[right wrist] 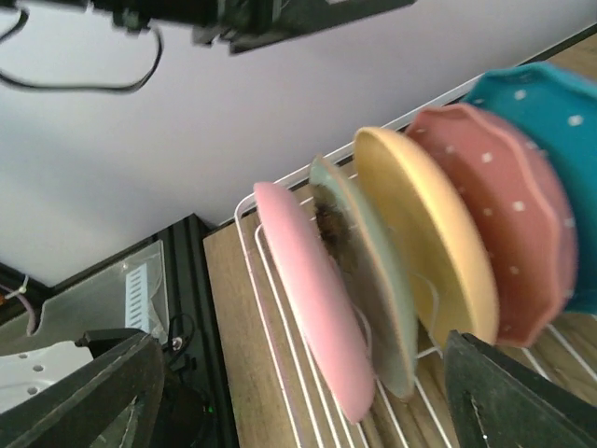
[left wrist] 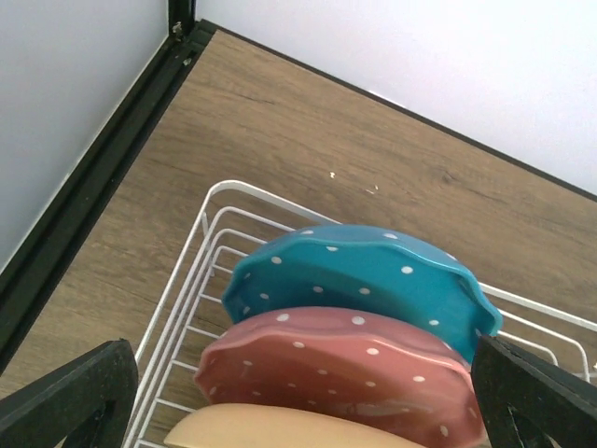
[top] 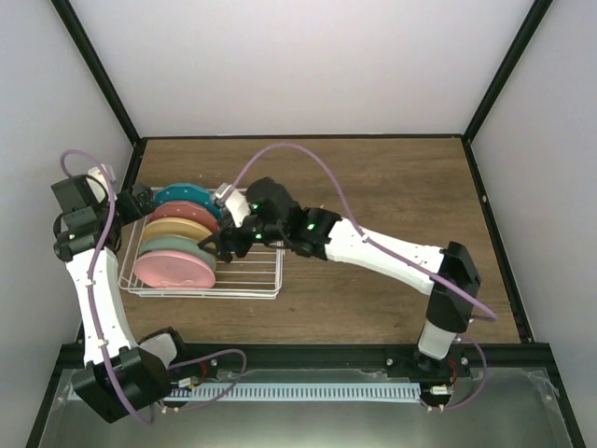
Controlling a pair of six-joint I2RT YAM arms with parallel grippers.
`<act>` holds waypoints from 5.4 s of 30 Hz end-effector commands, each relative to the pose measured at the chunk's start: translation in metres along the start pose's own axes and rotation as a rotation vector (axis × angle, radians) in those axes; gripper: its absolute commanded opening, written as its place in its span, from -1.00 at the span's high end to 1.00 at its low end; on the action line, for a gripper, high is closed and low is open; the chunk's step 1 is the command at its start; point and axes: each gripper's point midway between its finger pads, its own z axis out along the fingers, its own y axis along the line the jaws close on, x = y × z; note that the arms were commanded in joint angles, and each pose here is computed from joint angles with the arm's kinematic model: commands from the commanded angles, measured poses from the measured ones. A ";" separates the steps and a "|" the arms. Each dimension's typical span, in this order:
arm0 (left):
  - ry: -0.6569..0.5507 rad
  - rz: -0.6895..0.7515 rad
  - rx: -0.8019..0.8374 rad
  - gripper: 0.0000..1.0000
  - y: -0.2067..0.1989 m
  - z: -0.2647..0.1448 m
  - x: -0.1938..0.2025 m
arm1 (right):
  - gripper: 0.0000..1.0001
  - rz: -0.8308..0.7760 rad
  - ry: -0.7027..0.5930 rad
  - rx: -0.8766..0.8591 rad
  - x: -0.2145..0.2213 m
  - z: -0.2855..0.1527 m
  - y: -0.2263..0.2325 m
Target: Unload the plates from the dish rack
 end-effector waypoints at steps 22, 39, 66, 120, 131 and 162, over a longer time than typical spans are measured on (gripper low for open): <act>0.021 0.026 0.109 -1.00 -0.002 0.018 0.009 | -0.04 -0.393 0.066 -0.035 0.061 0.079 0.038; 0.054 0.014 0.125 -1.00 -0.004 0.018 0.021 | -0.05 -0.425 0.061 -0.006 0.063 0.115 0.025; 0.026 -0.045 0.157 -1.00 -0.016 0.002 0.007 | 0.87 -0.453 -0.081 0.248 0.013 0.089 0.002; -0.093 -0.092 0.277 -1.00 -0.048 -0.027 -0.048 | 0.99 0.948 -0.476 1.220 0.123 -0.461 -0.385; -0.093 -0.087 0.285 -1.00 -0.050 -0.028 -0.046 | 0.99 1.148 -0.438 1.257 0.216 -0.478 -0.422; -0.108 -0.103 0.243 -1.00 -0.047 -0.040 -0.038 | -0.41 1.015 -0.359 1.360 0.209 -0.491 -0.400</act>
